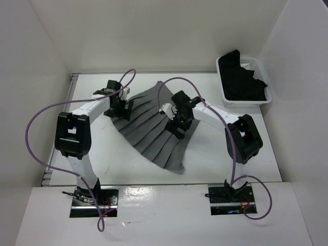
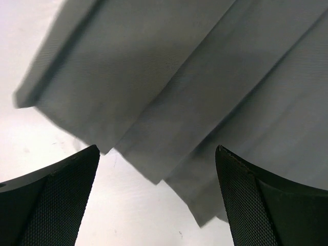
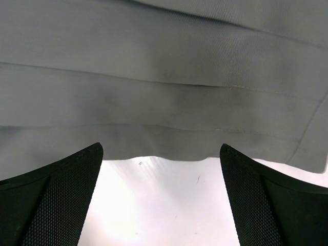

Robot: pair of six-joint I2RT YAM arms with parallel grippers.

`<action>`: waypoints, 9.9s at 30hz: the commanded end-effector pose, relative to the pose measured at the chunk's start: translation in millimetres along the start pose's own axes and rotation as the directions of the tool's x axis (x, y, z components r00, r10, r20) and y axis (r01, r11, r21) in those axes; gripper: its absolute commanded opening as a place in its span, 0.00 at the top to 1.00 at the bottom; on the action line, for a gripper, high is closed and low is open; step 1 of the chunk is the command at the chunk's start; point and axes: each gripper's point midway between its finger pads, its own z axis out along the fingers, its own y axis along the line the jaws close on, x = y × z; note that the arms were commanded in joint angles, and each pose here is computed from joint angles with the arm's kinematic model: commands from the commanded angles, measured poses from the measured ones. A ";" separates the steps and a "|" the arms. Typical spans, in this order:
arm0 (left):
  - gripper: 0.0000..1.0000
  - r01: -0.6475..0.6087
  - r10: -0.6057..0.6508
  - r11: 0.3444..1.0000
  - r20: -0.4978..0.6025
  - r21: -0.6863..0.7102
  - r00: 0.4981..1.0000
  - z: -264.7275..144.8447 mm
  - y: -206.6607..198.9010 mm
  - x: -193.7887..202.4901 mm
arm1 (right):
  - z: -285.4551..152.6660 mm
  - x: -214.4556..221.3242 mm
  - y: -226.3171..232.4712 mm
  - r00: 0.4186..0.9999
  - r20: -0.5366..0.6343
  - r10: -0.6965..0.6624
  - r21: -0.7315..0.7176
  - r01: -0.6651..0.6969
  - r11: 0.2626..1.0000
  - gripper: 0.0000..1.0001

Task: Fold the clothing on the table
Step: Flatten the skirt out, then fold the skirt

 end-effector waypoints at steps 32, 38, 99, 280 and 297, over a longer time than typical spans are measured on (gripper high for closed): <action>0.00 0.008 -0.008 1.000 -0.030 0.006 1.000 69.8 2.6 -28.8 | 55.3 39.0 54.7 0.983 -0.163 -0.087 -0.213 0.051 0.976 0.01; 0.00 -0.042 0.042 0.999 -0.019 -0.018 0.999 79.4 5.5 -43.1 | 46.3 19.8 97.8 0.981 -0.126 -0.144 -0.332 0.095 0.939 0.01; 0.30 -0.162 0.056 0.933 0.315 0.322 0.947 2.2 40.9 -163.2 | -0.1 -67.1 -189.1 0.859 0.347 0.376 -0.056 -0.381 0.923 0.01; 1.00 -0.316 0.253 0.931 0.304 0.181 0.919 -67.2 -26.4 -52.8 | -85.1 -19.3 -165.8 0.867 0.464 0.180 0.235 -0.317 0.919 1.00; 0.60 -0.513 0.418 0.820 0.345 0.255 0.840 -106.1 -53.9 16.9 | -72.1 18.5 -126.5 0.936 0.352 -0.008 0.278 -0.097 0.956 1.00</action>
